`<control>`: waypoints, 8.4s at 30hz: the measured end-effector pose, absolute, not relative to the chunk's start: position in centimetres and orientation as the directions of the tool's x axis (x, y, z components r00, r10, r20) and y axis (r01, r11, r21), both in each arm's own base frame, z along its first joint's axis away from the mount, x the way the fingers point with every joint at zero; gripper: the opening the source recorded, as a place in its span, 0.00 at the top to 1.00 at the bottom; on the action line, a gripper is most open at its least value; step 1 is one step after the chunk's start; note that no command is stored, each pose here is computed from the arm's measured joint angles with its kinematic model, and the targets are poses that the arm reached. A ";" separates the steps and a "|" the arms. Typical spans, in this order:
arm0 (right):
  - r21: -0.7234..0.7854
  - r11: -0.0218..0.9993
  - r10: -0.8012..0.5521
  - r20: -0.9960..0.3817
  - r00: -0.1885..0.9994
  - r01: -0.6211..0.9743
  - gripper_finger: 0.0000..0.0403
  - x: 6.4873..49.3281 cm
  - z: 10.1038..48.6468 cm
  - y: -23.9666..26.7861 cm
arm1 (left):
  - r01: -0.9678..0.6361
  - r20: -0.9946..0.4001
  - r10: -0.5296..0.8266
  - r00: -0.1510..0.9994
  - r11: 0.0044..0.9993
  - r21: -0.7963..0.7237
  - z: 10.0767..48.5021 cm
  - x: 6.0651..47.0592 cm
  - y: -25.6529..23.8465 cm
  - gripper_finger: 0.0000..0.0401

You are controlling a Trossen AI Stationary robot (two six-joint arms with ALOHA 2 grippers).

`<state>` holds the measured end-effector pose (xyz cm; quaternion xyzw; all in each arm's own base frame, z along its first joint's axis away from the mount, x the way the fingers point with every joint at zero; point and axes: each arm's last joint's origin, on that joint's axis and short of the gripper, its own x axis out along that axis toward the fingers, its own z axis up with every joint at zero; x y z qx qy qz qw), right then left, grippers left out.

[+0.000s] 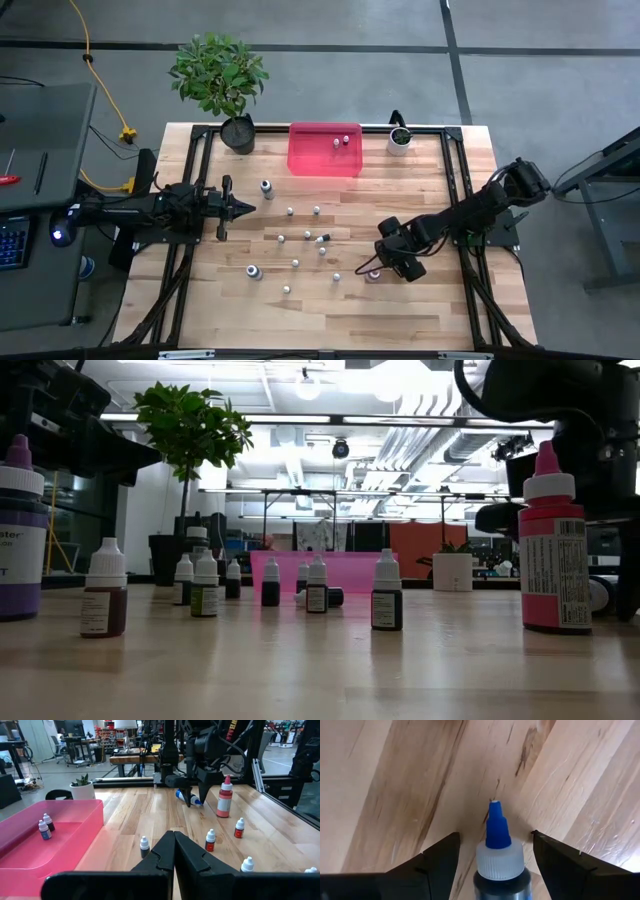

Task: Pick & Place food coloring
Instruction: Put the large blue food coloring bottle into the red bin, then put the small black food coloring bottle into the red bin

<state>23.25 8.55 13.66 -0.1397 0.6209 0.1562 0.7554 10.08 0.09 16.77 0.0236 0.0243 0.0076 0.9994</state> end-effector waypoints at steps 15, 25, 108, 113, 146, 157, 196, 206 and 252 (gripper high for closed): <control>-0.006 0.928 0.063 -0.983 0.172 -0.371 0.58 23.2 13.6 8.6 | -0.014 -0.049 0.016 0.999 0.999 0.047 16.8 10.1 0.1 1.00; -0.003 0.929 0.064 -0.984 0.168 -0.370 0.72 23.2 13.6 8.6 | -0.014 -0.048 0.016 0.999 0.999 0.048 16.8 10.1 0.1 1.00; 0.203 0.300 -0.926 -0.172 0.336 0.932 0.72 49.7 16.3 -16.8 | 0.028 -0.054 -0.025 0.998 0.999 0.045 16.7 10.1 0.0 1.00; 0.145 0.315 -0.926 -0.172 0.337 0.938 0.72 49.7 16.0 -16.8 | 0.013 -0.063 -0.010 0.998 0.999 0.046 16.7 10.1 0.0 1.00; 0.110 0.389 -0.904 -0.145 0.402 0.915 0.72 50.1 12.3 -18.7 | 0.021 -0.072 -0.013 0.997 0.994 0.106 16.6 10.1 0.0 1.00; 0.125 0.358 -0.918 -0.135 0.373 0.926 0.56 50.0 12.3 -18.7 | 0.018 -0.073 -0.010 0.997 0.994 0.106 16.6 10.1 0.0 1.00; -0.358 0.614 -0.789 -0.258 0.558 0.703 0.54 45.8 29.9 -10.5 | 0.008 -0.050 -0.002 0.999 0.994 0.105 16.7 10.1 0.0 1.00; -0.243 0.961 -0.266 -0.703 0.659 0.129 0.54 38.6 34.2 -3.1 | 0.007 -0.050 -0.002 0.999 0.994 0.105 16.7 10.1 0.0 1.00; 0.005 0.905 0.128 -0.957 0.262 -0.425 0.54 44.4 17.1 2.4 | 0.006 -0.049 -0.002 0.999 0.995 0.098 16.7 10.1 0.0 1.00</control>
